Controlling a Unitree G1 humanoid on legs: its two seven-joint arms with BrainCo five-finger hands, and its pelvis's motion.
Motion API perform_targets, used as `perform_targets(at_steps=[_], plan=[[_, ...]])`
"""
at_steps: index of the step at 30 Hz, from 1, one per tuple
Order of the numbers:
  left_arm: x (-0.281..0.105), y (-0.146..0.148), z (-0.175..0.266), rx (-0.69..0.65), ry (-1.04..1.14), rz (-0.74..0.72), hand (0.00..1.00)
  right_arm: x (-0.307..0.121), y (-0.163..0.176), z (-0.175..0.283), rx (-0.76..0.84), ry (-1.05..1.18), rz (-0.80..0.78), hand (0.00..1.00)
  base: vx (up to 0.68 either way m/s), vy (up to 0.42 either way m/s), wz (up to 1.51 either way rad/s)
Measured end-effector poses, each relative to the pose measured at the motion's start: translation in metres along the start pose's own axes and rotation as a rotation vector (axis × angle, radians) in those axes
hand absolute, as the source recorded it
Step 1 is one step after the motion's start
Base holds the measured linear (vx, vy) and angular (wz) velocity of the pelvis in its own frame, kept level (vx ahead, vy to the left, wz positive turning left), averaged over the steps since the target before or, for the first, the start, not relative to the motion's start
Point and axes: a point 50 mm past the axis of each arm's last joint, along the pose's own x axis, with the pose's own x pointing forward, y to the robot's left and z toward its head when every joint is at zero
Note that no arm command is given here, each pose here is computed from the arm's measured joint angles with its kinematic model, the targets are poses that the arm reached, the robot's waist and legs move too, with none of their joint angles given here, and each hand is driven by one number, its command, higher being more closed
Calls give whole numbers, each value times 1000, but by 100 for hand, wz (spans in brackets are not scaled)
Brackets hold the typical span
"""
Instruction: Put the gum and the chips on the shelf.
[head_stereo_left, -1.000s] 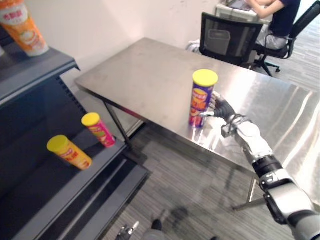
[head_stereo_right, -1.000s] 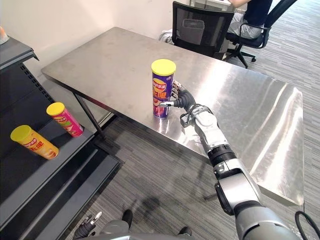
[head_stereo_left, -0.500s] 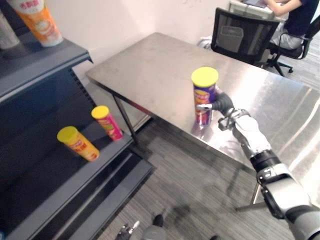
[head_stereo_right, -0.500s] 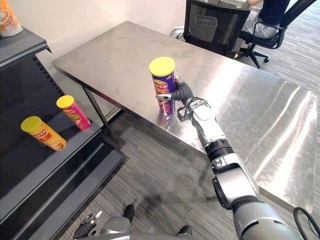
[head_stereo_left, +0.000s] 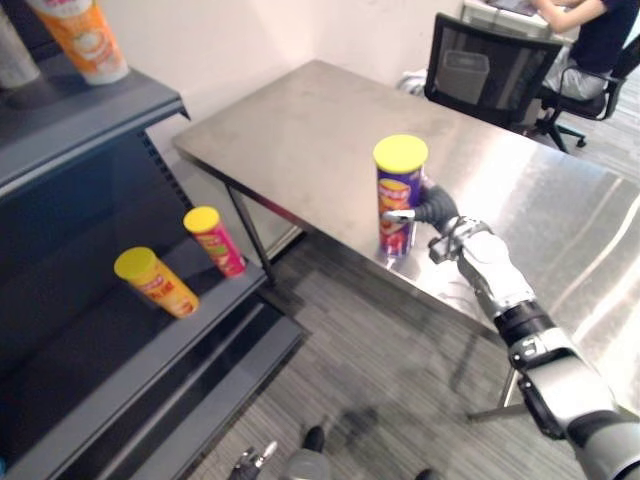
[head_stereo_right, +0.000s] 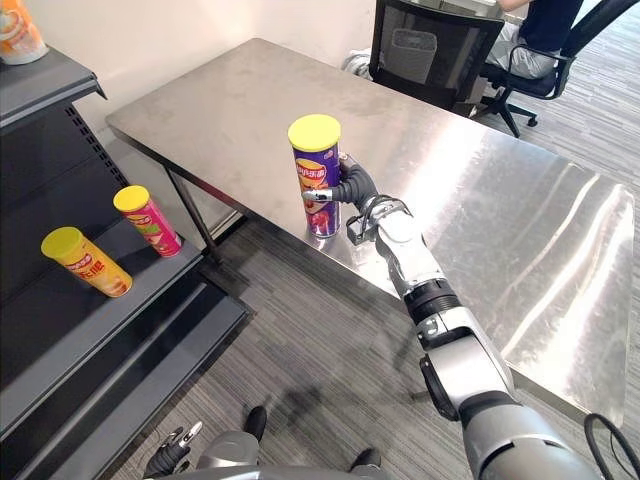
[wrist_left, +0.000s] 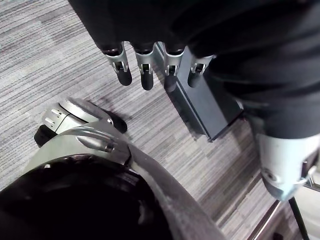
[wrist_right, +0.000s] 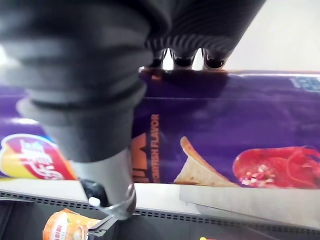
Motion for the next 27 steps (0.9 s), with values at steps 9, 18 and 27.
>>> perform_targets(at_steps=[9,18,27], plan=[[0,6,1,-3,-4,28,0,-18,-7,65,90,-319,-44,100,-4,1,-5],[0,19,13,-92,-83,187,0,-63,-5,78,125,-422,-39,100,-22,3,-25],[4,-16,43,-108,-240,-61,0,-89,-17,61,193,-386,-86,100,26,-6,-6]])
